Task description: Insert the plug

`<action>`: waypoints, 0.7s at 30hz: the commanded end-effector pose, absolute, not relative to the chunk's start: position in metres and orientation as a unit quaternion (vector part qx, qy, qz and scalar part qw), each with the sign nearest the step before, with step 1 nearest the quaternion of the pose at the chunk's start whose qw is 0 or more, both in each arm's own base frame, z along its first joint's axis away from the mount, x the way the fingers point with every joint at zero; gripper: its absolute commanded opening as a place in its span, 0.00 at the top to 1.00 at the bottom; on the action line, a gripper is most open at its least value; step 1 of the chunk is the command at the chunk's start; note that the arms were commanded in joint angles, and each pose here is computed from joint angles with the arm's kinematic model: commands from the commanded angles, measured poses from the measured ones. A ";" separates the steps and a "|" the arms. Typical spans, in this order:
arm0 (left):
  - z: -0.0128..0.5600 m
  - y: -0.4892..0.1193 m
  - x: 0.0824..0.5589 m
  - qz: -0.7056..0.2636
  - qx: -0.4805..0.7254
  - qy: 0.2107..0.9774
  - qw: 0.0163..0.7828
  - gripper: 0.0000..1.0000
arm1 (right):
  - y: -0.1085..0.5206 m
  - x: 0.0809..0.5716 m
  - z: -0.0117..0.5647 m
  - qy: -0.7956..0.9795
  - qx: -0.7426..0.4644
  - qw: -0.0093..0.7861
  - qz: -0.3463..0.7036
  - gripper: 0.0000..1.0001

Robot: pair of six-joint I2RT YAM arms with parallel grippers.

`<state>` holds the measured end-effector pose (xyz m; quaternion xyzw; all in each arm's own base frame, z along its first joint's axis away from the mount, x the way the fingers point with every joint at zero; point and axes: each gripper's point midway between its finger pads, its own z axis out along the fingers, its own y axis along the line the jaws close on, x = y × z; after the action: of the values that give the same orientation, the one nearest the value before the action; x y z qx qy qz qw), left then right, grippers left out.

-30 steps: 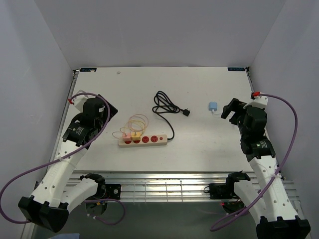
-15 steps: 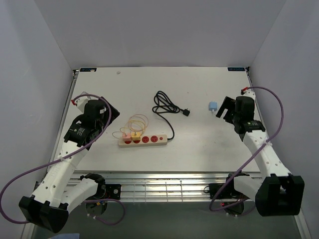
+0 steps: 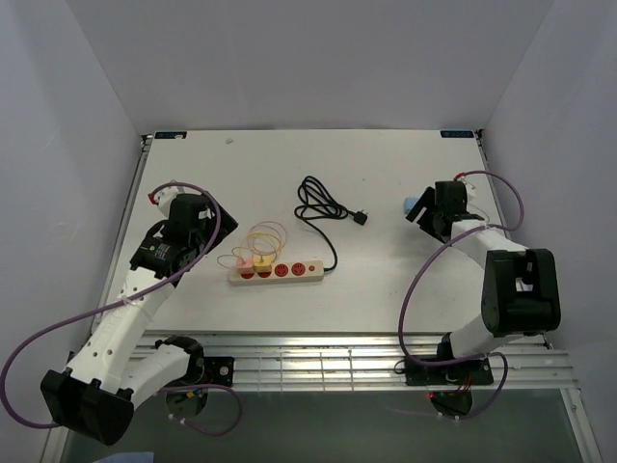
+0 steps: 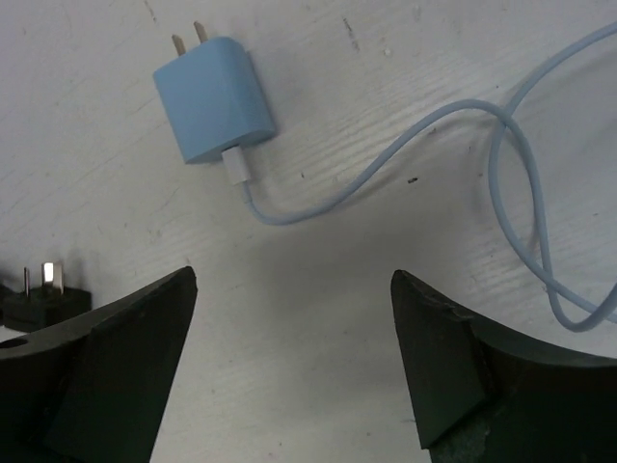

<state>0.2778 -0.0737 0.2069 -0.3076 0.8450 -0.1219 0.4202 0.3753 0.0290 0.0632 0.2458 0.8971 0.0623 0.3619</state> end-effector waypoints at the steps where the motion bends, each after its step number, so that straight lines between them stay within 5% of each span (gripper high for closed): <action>1: 0.209 -0.080 0.280 -0.133 -0.295 0.849 0.419 0.02 | 0.016 0.414 0.073 0.853 0.309 0.417 0.056 0.18; 11: 0.209 -0.088 0.276 -0.153 -0.283 0.855 0.407 0.02 | 0.006 0.435 0.040 0.854 0.333 0.399 0.020 0.30; 17: 0.207 -0.088 0.272 -0.152 -0.279 0.857 0.405 0.02 | 0.006 0.444 0.034 0.856 0.325 0.402 0.015 0.56; 21: 0.211 -0.090 0.271 -0.160 -0.276 0.857 0.405 0.02 | 0.007 0.448 0.050 0.857 0.294 0.422 0.018 0.92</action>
<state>0.2740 -0.0869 0.2021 -0.2867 0.8590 -0.1459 0.3983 0.4300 0.0101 0.0229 0.3117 0.8712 0.0146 0.3789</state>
